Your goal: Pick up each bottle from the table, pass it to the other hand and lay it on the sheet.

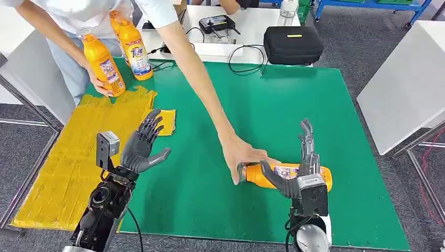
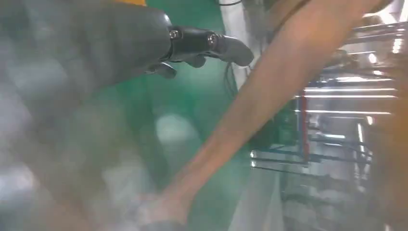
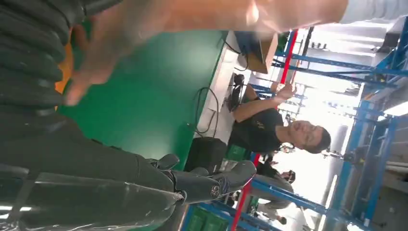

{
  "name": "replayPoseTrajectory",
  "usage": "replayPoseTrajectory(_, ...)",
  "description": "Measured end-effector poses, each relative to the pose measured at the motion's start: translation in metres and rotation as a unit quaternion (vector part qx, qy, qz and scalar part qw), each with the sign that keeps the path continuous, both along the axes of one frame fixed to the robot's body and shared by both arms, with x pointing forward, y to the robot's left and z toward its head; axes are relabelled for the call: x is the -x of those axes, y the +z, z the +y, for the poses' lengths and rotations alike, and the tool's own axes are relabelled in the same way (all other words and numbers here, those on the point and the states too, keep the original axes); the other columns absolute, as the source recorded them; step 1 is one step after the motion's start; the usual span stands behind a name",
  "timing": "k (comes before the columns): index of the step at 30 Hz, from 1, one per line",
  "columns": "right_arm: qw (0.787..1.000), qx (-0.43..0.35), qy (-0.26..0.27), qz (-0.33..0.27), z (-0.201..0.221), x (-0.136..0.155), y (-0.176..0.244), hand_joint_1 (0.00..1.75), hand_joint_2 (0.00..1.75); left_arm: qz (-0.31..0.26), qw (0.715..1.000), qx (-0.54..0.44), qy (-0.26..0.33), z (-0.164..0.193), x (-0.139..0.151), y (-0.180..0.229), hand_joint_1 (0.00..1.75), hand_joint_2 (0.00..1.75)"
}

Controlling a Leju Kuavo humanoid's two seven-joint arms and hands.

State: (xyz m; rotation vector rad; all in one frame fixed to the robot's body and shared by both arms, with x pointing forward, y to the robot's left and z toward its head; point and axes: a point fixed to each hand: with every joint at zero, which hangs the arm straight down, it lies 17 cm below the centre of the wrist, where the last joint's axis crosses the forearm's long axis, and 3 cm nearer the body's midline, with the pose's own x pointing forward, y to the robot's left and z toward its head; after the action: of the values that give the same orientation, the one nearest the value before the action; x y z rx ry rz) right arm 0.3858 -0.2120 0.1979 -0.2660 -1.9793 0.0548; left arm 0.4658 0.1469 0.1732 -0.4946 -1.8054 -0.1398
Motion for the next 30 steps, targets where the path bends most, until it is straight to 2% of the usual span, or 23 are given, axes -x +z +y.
replayPoseTrajectory(12,1.000,-0.005,-0.002,0.027,-0.006,-0.004,-0.018,0.00,1.75,0.022,1.000,0.015,0.000,0.000,0.000,-0.011,0.00,1.75)
replayPoseTrajectory(13,1.000,-0.004,-0.001,0.027,-0.005,-0.005,-0.018,0.00,0.00,0.023,1.000,0.018,-0.001,0.000,0.000,-0.012,0.00,1.75)
replayPoseTrajectory(30,1.000,-0.006,0.015,0.013,0.001,-0.007,-0.015,0.00,0.00,0.014,1.000,0.022,0.000,0.000,-0.001,-0.009,0.00,1.75)
